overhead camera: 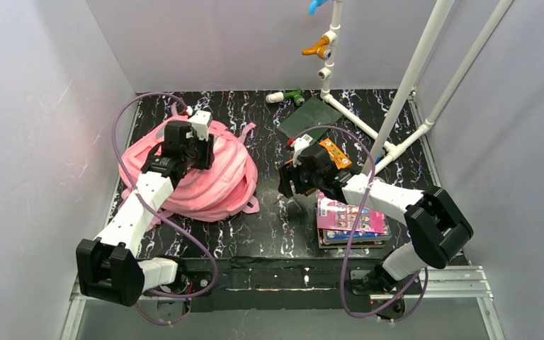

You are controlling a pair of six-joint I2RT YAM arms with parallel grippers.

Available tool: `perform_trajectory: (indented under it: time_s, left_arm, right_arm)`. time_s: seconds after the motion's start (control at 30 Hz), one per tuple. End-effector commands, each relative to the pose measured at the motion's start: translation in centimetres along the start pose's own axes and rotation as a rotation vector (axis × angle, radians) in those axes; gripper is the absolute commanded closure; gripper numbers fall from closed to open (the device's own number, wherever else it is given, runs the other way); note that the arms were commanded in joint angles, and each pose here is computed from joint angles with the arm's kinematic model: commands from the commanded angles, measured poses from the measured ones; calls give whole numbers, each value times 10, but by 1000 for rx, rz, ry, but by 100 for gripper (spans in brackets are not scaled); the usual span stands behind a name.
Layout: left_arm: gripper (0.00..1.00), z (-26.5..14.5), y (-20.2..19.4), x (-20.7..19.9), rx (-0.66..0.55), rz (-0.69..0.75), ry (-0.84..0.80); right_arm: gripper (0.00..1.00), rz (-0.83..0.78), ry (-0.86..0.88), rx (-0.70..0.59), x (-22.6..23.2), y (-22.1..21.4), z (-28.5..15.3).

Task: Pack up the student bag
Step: Unzip the student bag at the center of the board.

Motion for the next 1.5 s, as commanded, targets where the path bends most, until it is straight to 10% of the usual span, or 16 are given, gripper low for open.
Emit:
perform_trajectory:
  time_s: [0.0,0.2,0.7,0.9,1.1,1.47]
  left_arm:
    - [44,-16,11,3,-61,-116,50]
    - [28,-32,44,-80,-166,-109,-347]
    - [9,62,-47,-85,346,142,70]
    - [25,95,-93,-105,521,239,10]
    - [53,99,-89,-130,396,483,-74]
    - [65,58,-96,-122,332,739,-199]
  right_arm:
    - [22,-20,-146,-27,-21,18,-32]
    - [20,43,-260,-68,-37,10,-73]
    - [18,105,-118,-86,-18,29,-45]
    - [17,93,-157,-102,-30,28,-54]
    - [17,77,-214,-114,-46,25,-67]
    - [17,52,-212,-123,-57,39,-61]
Point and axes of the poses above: each gripper's point midway between its finger pads, its own z axis out along the fingers, its own x axis along the line the jaws close on, y = z × x, the point moved 3 cm from there along -z, back along the fingers, and after that the axes turned 6 degrees about z, right-handed, at the moved point
